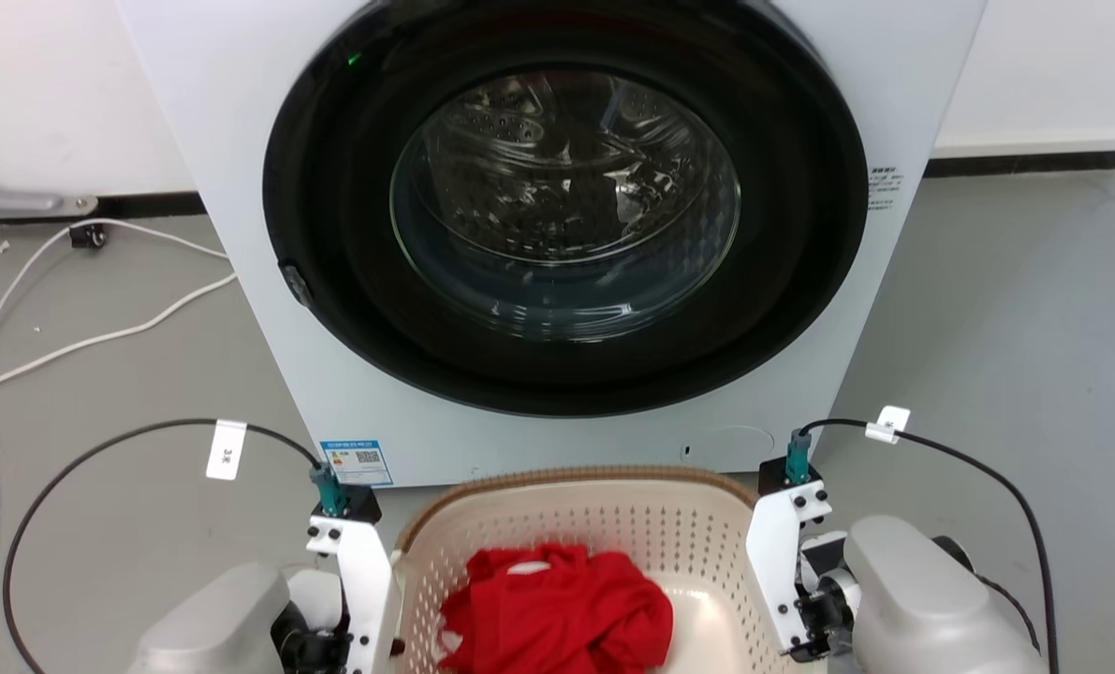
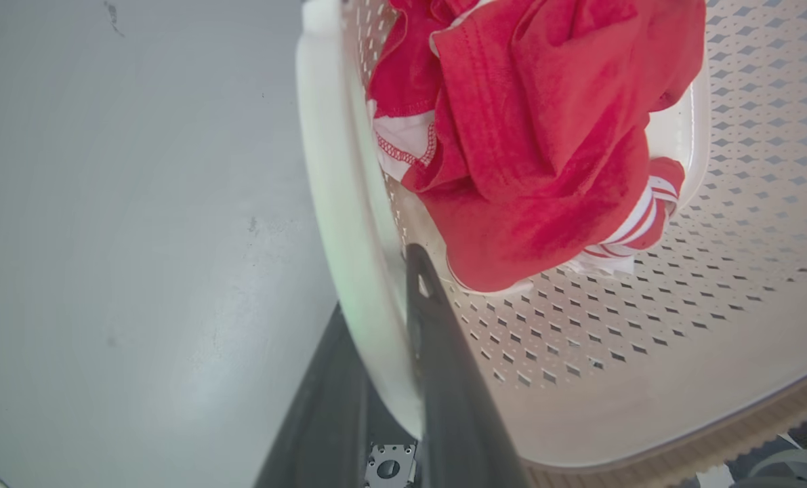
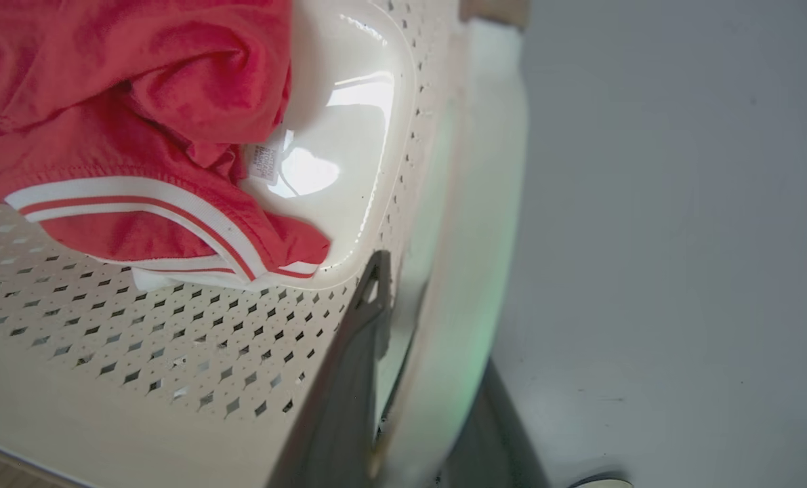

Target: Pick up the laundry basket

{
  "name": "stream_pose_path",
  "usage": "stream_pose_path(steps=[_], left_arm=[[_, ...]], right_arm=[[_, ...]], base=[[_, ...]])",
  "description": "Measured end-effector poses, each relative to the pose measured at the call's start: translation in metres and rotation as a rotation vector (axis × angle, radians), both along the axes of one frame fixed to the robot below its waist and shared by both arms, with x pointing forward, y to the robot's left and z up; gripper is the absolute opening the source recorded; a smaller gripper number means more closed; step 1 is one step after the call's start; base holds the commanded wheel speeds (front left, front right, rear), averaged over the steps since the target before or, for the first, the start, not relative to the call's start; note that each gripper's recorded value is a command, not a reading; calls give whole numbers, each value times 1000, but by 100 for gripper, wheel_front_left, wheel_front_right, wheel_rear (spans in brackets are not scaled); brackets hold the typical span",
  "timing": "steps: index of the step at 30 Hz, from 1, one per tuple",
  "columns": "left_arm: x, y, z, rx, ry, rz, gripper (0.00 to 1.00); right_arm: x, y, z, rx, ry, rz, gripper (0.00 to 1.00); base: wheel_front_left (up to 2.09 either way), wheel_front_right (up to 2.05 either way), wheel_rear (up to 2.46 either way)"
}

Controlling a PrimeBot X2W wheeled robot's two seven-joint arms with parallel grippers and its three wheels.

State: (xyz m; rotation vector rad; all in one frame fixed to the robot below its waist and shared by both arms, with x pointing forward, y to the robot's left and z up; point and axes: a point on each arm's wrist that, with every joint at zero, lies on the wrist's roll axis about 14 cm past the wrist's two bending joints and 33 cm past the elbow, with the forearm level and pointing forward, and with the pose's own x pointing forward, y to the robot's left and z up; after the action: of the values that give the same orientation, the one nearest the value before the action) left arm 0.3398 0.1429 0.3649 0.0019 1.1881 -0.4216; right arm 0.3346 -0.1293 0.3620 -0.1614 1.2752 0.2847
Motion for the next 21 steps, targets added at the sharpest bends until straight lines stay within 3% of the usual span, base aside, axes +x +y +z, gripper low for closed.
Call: stream_pose_path(steps=[21], left_arm=[[-25, 4, 3, -15, 129, -11, 0]], right_arm=[[-19, 5, -1, 0, 79, 20, 0]], base=[[0, 0, 0]])
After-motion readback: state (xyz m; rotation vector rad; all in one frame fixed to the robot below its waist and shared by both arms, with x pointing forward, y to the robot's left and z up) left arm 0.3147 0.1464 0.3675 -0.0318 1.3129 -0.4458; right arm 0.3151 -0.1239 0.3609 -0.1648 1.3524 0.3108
